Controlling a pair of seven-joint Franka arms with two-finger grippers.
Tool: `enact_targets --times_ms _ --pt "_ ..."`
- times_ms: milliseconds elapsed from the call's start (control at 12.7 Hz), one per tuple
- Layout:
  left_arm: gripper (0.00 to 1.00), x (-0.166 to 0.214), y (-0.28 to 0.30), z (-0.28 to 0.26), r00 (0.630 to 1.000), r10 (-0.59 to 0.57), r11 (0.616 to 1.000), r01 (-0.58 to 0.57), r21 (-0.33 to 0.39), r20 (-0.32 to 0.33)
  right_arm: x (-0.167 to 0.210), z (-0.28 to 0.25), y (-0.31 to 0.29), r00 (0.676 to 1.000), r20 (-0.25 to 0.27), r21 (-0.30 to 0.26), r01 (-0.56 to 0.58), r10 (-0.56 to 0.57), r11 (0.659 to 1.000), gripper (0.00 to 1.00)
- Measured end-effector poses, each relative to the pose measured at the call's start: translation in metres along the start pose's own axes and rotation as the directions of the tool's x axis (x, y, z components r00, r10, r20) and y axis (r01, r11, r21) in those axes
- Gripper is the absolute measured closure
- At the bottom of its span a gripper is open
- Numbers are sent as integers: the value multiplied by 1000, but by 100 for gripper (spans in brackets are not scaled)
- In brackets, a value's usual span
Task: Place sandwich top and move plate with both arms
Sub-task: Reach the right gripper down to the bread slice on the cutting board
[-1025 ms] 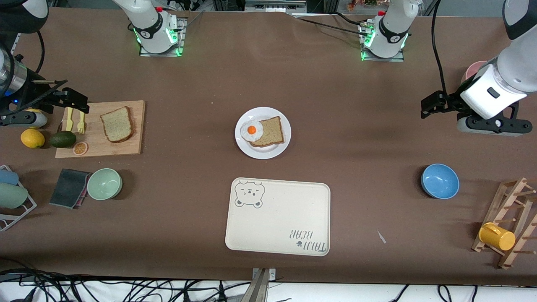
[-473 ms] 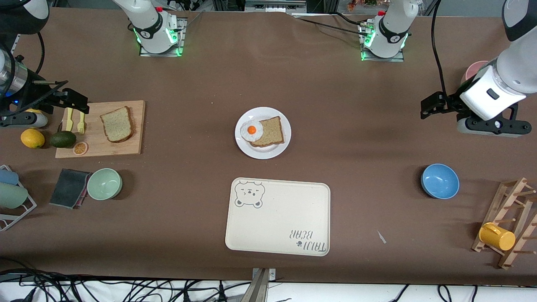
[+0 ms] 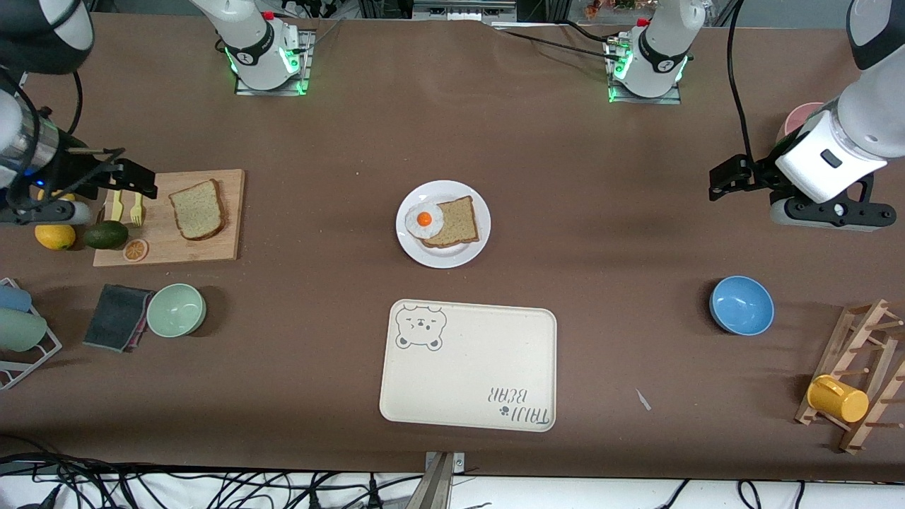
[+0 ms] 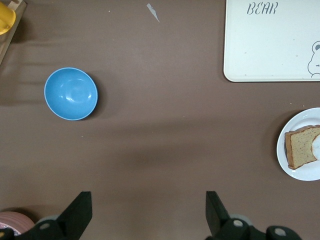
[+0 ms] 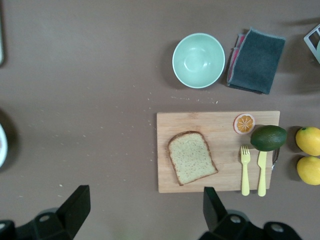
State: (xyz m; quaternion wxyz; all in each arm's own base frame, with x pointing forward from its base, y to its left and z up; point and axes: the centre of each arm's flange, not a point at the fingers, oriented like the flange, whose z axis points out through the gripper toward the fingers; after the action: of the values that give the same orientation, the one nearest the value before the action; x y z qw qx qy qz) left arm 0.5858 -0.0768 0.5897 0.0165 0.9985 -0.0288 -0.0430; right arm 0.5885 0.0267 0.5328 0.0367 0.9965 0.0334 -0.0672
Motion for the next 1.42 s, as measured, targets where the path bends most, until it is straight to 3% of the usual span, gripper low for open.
enact_targets --times_ms 237,473,788,1104,1419 --pt "0 0 0 0 1000 -1 1000 1 0 0 25 66 -41 994 105 -109 48 -36 993 0" --pt "0 0 1 1 1000 2 1000 -2 0 2 23 128 -45 997 68 -124 40 -32 991 0" --pt "0 -1 7 2 1000 13 1000 -13 1 12 -29 223 -39 1000 8 -123 19 -18 992 0" --pt "0 -3 4 -1 1000 8 1000 -8 1 21 -55 285 -24 996 66 -180 71 -60 981 0" --pt "0 -4 3 -2 1000 7 1000 -7 1 22 -55 330 -21 989 129 -185 98 -74 978 0"
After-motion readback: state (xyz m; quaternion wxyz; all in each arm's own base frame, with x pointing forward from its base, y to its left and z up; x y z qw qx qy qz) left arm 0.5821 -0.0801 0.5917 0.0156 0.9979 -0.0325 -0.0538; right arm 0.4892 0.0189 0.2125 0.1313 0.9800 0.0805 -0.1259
